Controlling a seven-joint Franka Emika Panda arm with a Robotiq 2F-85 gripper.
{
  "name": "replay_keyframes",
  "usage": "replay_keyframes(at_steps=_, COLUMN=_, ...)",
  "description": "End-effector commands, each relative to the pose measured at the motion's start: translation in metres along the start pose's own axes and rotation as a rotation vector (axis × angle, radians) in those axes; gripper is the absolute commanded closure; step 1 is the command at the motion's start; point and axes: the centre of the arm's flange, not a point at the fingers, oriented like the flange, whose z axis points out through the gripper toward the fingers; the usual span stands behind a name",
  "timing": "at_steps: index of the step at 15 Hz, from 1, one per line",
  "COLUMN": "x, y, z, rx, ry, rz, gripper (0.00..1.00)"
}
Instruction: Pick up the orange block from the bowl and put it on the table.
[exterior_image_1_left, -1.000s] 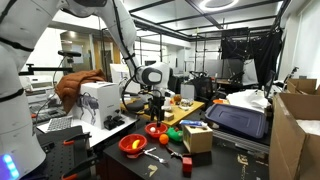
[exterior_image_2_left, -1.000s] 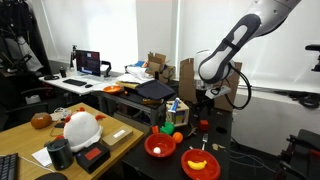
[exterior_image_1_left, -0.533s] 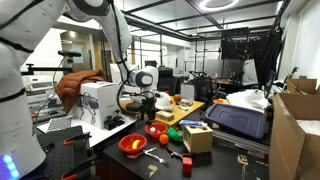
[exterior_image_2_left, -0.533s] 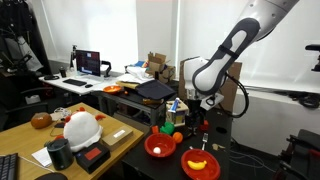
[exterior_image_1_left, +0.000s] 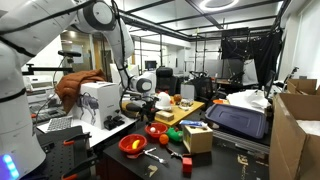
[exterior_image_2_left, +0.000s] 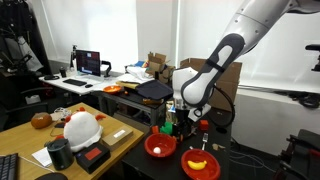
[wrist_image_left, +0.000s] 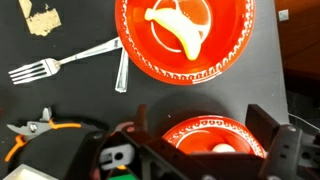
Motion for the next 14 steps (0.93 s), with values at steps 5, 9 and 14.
replay_keyframes(at_steps=5, x=0.04, y=-0.025, z=0.008, rx=0.045, ry=0.091, rz=-0.044, gripper=0.0)
replay_keyframes(at_steps=9, x=0.045, y=-0.034, z=0.011, rx=0.058, ry=0.1, rz=-0.055, gripper=0.0)
replay_keyframes(at_steps=14, x=0.047, y=-0.036, z=-0.005, rx=0.051, ry=0.079, rz=-0.056, gripper=0.0)
